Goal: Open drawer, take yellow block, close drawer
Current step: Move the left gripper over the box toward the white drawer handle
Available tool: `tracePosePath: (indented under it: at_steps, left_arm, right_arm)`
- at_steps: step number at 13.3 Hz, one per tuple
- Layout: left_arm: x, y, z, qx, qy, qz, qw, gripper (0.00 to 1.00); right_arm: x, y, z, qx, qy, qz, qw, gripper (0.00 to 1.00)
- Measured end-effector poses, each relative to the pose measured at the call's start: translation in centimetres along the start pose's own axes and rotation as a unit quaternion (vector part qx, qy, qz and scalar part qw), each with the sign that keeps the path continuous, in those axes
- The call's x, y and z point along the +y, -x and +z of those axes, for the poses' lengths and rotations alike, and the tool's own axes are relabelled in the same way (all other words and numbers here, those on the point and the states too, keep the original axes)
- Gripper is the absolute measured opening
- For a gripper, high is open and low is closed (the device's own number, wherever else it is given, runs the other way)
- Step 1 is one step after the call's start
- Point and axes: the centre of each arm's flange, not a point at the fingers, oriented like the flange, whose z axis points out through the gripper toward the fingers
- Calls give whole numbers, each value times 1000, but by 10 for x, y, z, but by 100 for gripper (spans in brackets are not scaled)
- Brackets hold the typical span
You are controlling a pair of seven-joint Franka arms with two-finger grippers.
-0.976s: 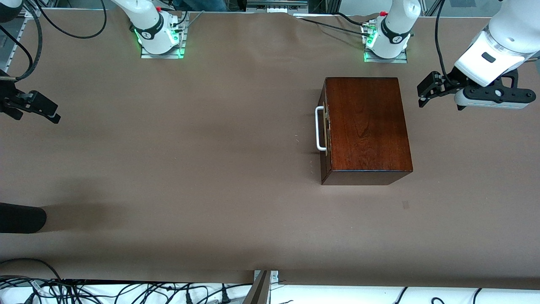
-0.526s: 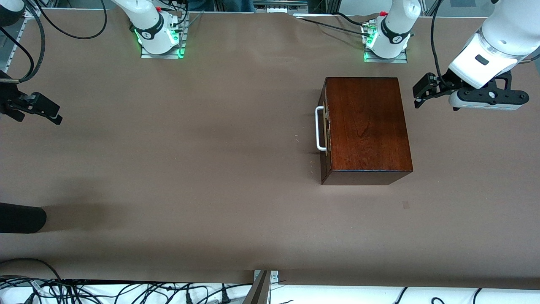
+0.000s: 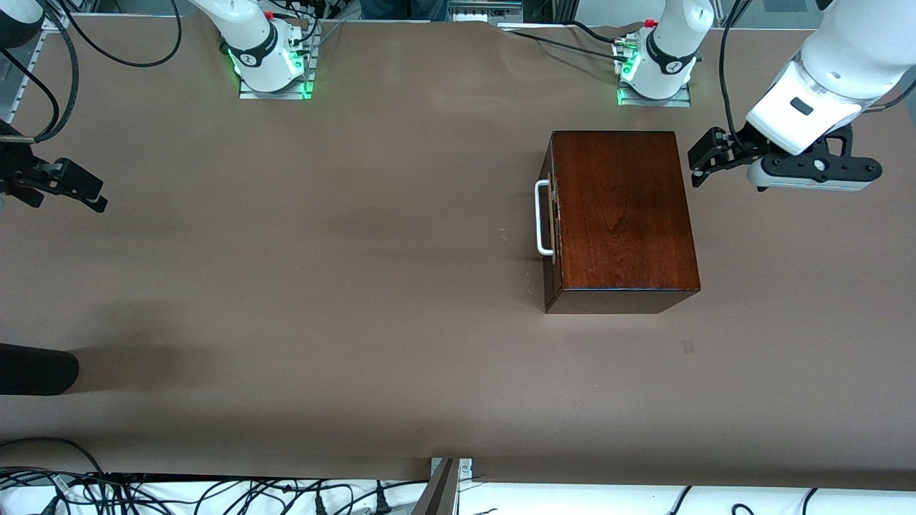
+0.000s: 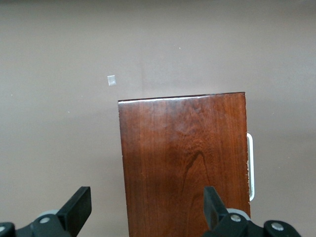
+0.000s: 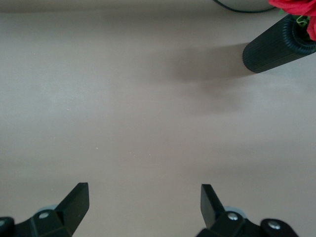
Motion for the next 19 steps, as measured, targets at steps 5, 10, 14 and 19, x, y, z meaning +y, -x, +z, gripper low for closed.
tracePosePath:
  at_steps: [5,10,14,19]
  left_arm:
    - [61,4,23,-12,-16,-7,1000,100]
    - [121,15,48,-15,-43,1,999,100]
    - [198,27,106,-23,-73,22,997,100]
    - [286,56,190,-24,-102,23,994,100]
  right_arm:
    - [0,0,0,0,0,0,1000,100]
    - [0,0,0,0,0,0,1000,100]
    - [0,0,1,0,0,0,1000,100]
    - [1,0,1,0,0,1,1000,100]
